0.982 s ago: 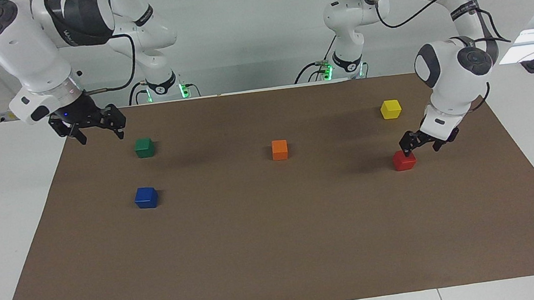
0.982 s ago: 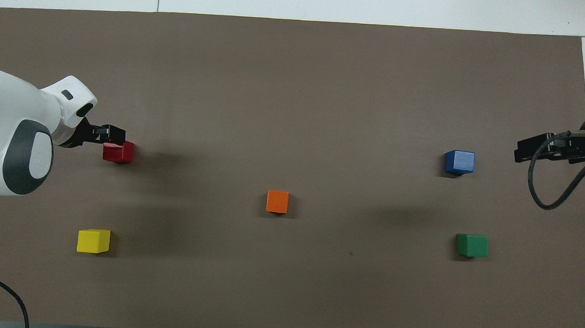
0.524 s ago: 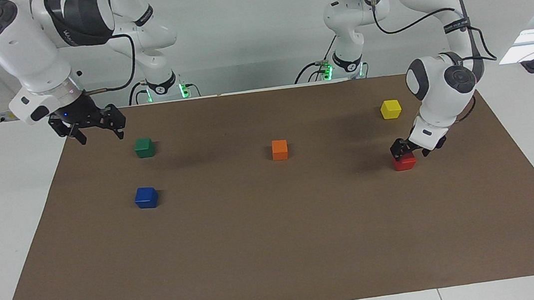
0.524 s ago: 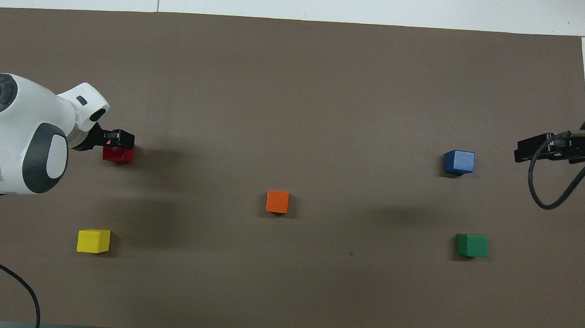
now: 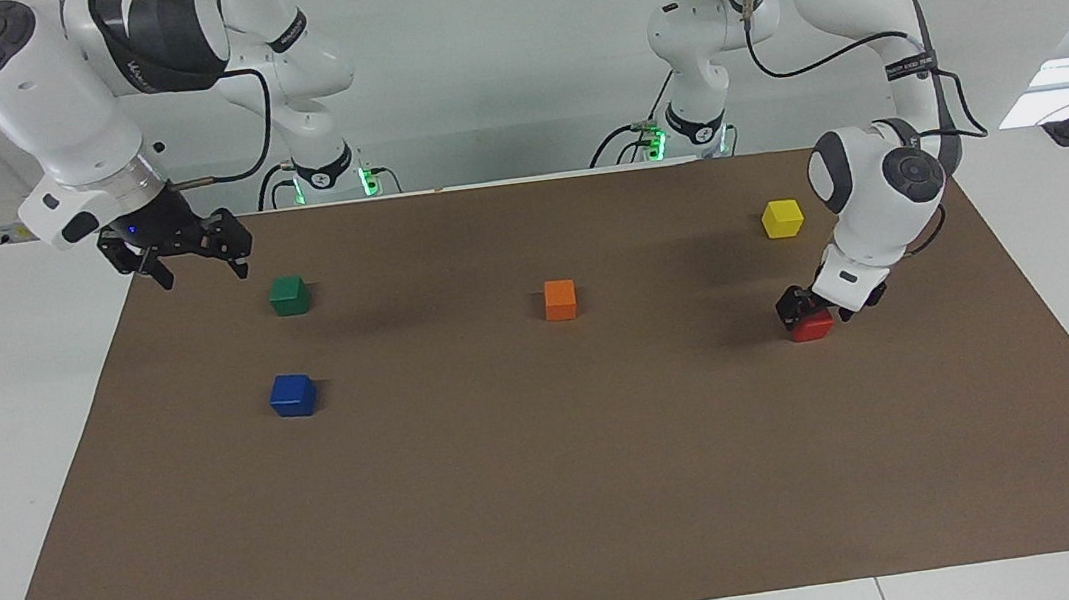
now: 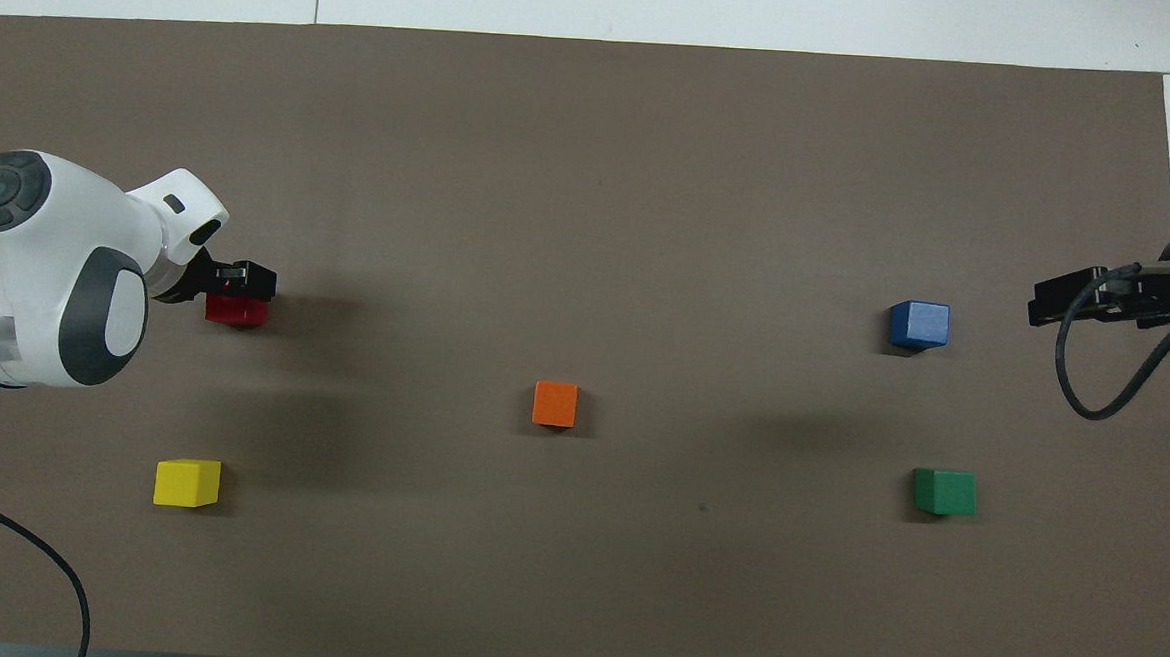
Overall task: Transfer red block to right arm and stack on blue block
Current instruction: 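Lift the red cube with the left gripper while the right gripper approaches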
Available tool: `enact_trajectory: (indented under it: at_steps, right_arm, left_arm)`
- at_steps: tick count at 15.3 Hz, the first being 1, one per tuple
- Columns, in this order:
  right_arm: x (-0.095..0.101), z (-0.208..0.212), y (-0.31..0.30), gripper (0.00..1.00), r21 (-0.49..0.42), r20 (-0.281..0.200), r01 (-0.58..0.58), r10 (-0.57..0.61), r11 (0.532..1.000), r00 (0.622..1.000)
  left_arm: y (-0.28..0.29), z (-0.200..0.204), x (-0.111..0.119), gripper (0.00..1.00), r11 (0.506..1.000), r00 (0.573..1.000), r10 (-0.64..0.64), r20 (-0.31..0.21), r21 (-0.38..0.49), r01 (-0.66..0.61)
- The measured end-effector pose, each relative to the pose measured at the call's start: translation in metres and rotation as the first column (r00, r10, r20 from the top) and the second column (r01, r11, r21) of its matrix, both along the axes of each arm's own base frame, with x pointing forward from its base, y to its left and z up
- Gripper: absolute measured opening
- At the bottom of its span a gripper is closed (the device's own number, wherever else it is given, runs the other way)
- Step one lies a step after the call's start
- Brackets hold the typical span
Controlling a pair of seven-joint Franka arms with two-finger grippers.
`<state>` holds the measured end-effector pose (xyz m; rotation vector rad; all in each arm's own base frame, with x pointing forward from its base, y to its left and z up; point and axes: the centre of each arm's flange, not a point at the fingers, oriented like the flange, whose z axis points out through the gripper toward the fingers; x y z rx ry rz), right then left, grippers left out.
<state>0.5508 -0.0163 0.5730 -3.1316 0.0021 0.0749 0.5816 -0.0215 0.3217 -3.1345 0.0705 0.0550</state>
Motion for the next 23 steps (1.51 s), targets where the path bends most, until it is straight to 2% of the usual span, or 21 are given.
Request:
enact_trajectory:
  at_steps: [9, 10, 13, 14, 16, 18, 20, 23]
  right_arm:
    - [0.000, 0.000, 0.000, 1.00, 0.000, 0.000, 0.000, 0.000, 1.000, 1.000]
    - [0.000, 0.000, 0.000, 1.00, 0.000, 0.000, 0.000, 0.000, 1.000, 1.000]
    - [0.000, 0.000, 0.000, 1.00, 0.000, 0.000, 0.000, 0.000, 1.000, 1.000]
    - [0.000, 0.000, 0.000, 1.00, 0.000, 0.000, 0.000, 0.000, 1.000, 1.000]
    - [0.000, 0.000, 0.000, 1.00, 0.000, 0.000, 0.000, 0.000, 1.000, 1.000]
    - [0.000, 0.000, 0.000, 1.00, 0.000, 0.000, 0.000, 0.000, 1.000, 1.000]
    - [0.000, 0.000, 0.000, 1.00, 0.000, 0.000, 0.000, 0.000, 1.000, 1.000]
    - [0.000, 0.000, 0.000, 1.00, 0.000, 0.000, 0.000, 0.000, 1.000, 1.000]
  left_arm:
    - [-0.001, -0.006, -0.002, 1.00, 1.000, 1.000, -0.002, -0.011, 0.000, 0.002]
    - [-0.001, -0.008, -0.003, 0.93, 1.000, 1.000, -0.002, -0.014, 0.000, 0.002]
    - [-0.001, -0.013, -0.003, 0.59, 1.000, 1.000, 0.000, -0.023, -0.001, 0.000]
    - [-0.001, -0.013, -0.004, 0.55, 1.000, 1.000, 0.014, -0.027, -0.007, -0.015]
    - [-0.002, -0.007, -0.003, 0.55, 0.994, 0.993, 0.098, -0.066, -0.036, -0.100]
    - [-0.005, 0.021, 0.003, 0.55, 0.982, 0.976, 0.176, -0.128, -0.041, -0.183]
    - [-0.014, 0.067, 0.009, 0.55, 0.964, 0.952, 0.243, -0.186, -0.063, -0.258]
    - [-0.034, 0.138, 0.005, 0.55, 0.903, 0.897, 0.368, -0.244, -0.136, -0.407]
